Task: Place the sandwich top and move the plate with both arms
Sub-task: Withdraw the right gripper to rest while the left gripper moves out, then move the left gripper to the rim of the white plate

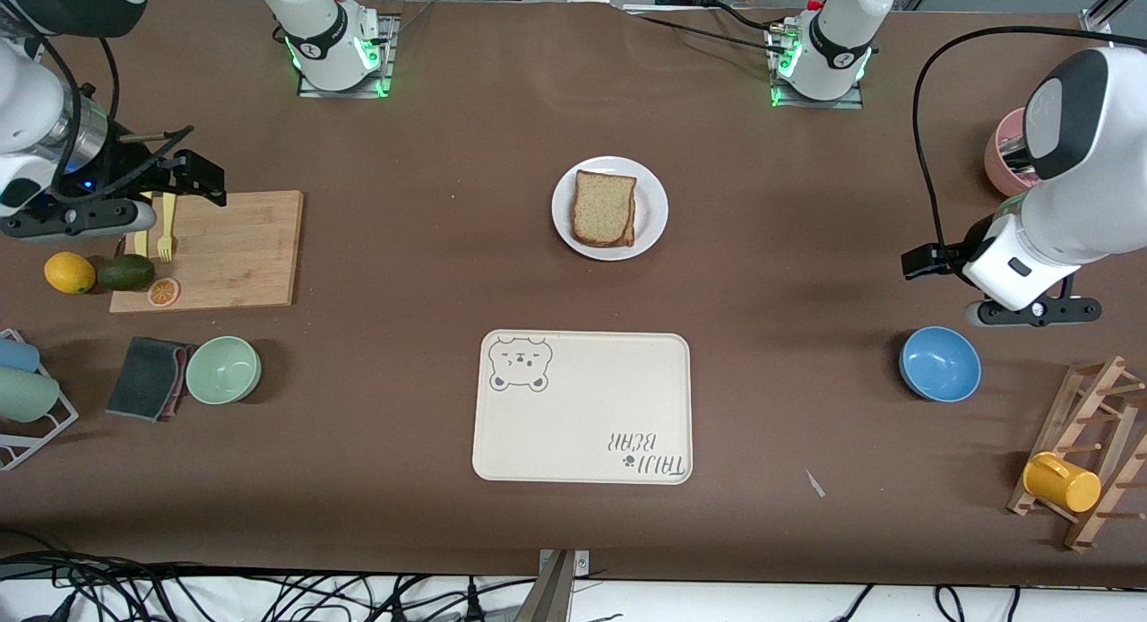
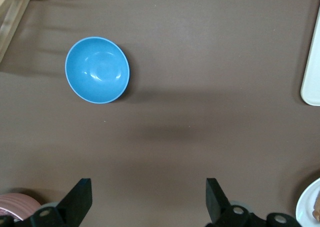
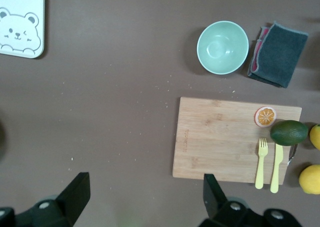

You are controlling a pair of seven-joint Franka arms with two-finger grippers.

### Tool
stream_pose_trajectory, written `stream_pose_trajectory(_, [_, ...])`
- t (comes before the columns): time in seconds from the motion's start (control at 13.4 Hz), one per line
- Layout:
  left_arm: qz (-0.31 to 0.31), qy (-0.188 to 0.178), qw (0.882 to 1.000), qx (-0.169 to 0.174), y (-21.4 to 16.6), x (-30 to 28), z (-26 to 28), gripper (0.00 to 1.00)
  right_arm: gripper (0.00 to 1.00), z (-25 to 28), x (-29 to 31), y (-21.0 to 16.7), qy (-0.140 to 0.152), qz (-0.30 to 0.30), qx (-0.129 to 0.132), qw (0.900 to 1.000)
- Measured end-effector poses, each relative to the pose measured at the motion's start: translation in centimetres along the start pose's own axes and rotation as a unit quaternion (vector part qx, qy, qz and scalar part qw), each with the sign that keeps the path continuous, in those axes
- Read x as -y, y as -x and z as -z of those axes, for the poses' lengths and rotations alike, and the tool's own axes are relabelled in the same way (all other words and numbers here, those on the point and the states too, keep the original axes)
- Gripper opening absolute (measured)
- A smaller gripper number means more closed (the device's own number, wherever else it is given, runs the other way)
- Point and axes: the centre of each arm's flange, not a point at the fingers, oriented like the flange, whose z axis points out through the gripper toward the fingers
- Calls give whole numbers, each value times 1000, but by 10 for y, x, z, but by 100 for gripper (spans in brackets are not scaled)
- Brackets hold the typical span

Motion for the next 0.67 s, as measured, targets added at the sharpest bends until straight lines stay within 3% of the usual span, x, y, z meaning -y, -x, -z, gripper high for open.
stream_pose_trajectory(0.15, [3, 3, 1000, -8, 3, 5, -19, 100, 100, -15, -15, 14, -6, -16, 23, 1000])
stream_pose_trajectory(0.22, [3, 4, 1000, -9, 6, 6, -25, 100, 100, -15, -20, 14, -14, -23, 23, 999])
stream_pose_trajectory(0.52, [-4, 15, 1000, -18, 8, -7, -46, 100, 100, 23, -28, 15, -13, -31, -17, 999])
stream_pose_trajectory(0.67, [-13, 15, 1000, -17, 11, -19, -59, 100, 100, 36, -29, 16, -8, -30, -17, 999])
